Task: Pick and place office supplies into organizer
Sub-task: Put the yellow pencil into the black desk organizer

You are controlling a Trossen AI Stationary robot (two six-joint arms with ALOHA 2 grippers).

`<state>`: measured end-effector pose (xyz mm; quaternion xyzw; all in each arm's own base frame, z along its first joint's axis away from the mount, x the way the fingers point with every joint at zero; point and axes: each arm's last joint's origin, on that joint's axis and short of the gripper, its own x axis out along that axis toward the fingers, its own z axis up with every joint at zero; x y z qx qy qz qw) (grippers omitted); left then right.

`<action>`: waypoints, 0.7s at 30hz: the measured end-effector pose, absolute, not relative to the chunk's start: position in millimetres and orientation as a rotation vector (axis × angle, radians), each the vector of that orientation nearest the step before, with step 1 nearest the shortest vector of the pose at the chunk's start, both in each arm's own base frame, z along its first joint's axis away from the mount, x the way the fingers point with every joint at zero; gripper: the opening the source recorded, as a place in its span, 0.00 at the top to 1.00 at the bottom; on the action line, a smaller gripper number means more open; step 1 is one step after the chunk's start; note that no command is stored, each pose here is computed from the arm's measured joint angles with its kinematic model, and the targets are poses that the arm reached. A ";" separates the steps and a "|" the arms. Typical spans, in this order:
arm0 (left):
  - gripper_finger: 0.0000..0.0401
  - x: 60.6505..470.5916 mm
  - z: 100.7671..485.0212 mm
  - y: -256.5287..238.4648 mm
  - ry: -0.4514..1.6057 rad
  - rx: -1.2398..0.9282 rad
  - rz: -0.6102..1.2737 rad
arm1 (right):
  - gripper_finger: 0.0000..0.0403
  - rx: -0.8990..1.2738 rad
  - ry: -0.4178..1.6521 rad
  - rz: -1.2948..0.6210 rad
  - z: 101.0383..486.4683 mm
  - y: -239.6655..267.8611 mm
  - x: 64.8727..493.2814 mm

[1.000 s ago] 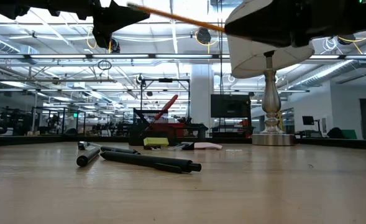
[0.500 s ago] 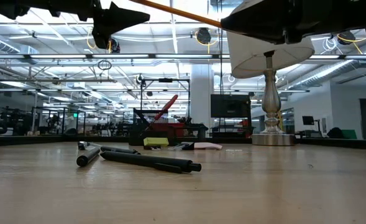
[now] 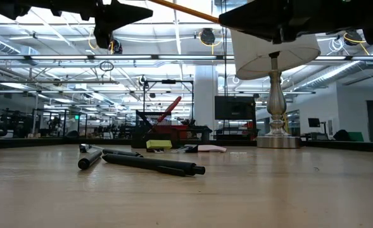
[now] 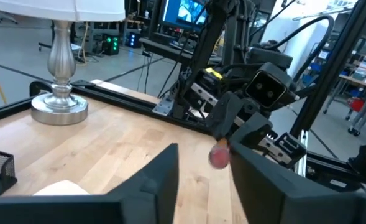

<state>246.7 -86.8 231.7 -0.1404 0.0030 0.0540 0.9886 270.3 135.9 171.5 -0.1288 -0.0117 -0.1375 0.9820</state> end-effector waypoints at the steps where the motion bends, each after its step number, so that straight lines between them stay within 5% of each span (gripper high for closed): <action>1: 0.67 246.7 232.1 -86.8 0.002 -0.282 0.108 | 0.96 -0.257 -0.025 -0.272 171.5 135.2 270.7; 16: 0.92 247.2 236.1 -86.5 -0.031 -0.280 0.081 | 0.96 -0.251 -0.032 -0.252 171.8 130.2 274.1; 21: 0.93 247.2 237.1 -86.4 -0.039 -0.272 0.081 | 0.96 -0.255 -0.033 -0.253 171.8 130.2 274.1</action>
